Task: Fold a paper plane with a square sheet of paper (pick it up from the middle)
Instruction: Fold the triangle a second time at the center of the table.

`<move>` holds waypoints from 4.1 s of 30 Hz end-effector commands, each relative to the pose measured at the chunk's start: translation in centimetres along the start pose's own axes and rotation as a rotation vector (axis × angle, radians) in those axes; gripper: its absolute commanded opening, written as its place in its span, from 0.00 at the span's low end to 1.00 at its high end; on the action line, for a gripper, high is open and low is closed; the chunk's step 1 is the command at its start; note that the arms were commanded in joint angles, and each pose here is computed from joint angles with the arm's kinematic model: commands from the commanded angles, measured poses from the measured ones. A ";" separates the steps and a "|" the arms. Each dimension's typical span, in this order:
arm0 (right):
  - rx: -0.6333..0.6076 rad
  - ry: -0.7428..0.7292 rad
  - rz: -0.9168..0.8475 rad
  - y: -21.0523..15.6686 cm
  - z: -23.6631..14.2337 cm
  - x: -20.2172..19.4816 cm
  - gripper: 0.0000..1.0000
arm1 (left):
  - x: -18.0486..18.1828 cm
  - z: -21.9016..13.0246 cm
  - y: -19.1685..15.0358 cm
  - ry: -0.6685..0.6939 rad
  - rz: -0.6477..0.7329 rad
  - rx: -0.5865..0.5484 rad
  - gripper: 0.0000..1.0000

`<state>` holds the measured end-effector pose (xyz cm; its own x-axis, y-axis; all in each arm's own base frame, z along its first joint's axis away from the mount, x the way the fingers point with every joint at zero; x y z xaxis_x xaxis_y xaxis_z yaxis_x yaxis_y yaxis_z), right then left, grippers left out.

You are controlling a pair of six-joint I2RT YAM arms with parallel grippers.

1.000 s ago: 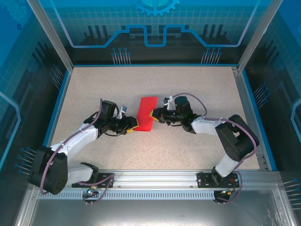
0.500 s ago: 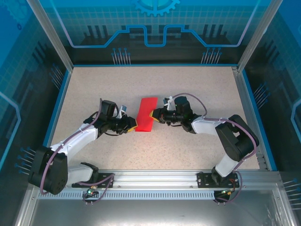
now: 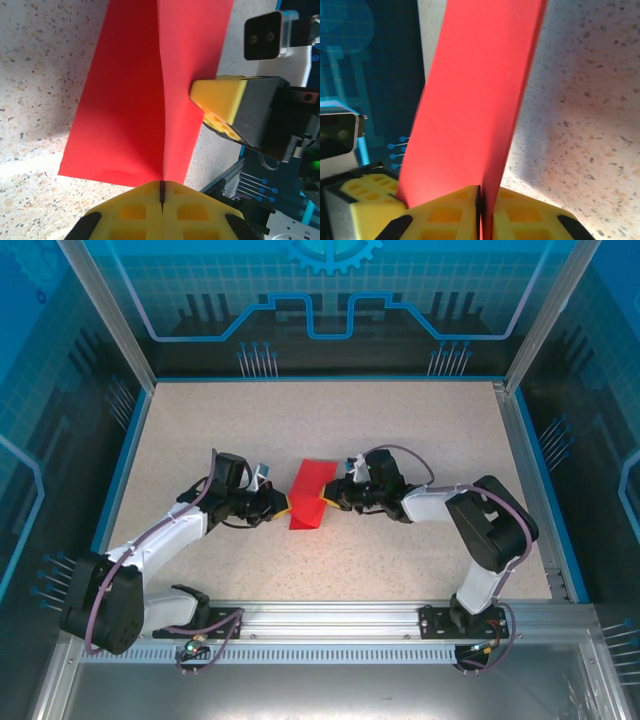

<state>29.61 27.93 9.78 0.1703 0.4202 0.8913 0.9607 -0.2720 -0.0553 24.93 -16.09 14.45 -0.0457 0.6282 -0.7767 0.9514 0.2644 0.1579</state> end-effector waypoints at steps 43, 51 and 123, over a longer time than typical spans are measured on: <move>0.003 -0.506 -0.170 1.3 -3.3 -4.6 0.33 | 1.1 9.2 -2.0 0.255 0.029 0.169 0.08; 0.026 -0.550 -0.169 1.6 -2.6 -6.0 0.25 | 0.7 9.8 -2.0 0.263 0.048 0.180 0.08; 0.010 -0.566 -0.171 4.4 -3.7 -6.6 0.18 | -0.7 16.5 -0.8 0.267 0.095 0.280 0.10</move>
<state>31.45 21.57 5.96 0.0893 0.8310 0.5490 0.9857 -0.1529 0.0711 29.38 -28.33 4.85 -0.0212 0.8225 -0.5683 0.9988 0.0431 0.0252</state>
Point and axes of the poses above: each hand's point on the last joint's axis, 136 mm out from that joint toward the fingers, its own z axis out along the fingers, its own x axis along the line the jaws close on, y = z × x, the point moved 4 cm from there along -z, back along the fingers, and after that the axes turned 8 degrees about z, right-handed, at the moved point
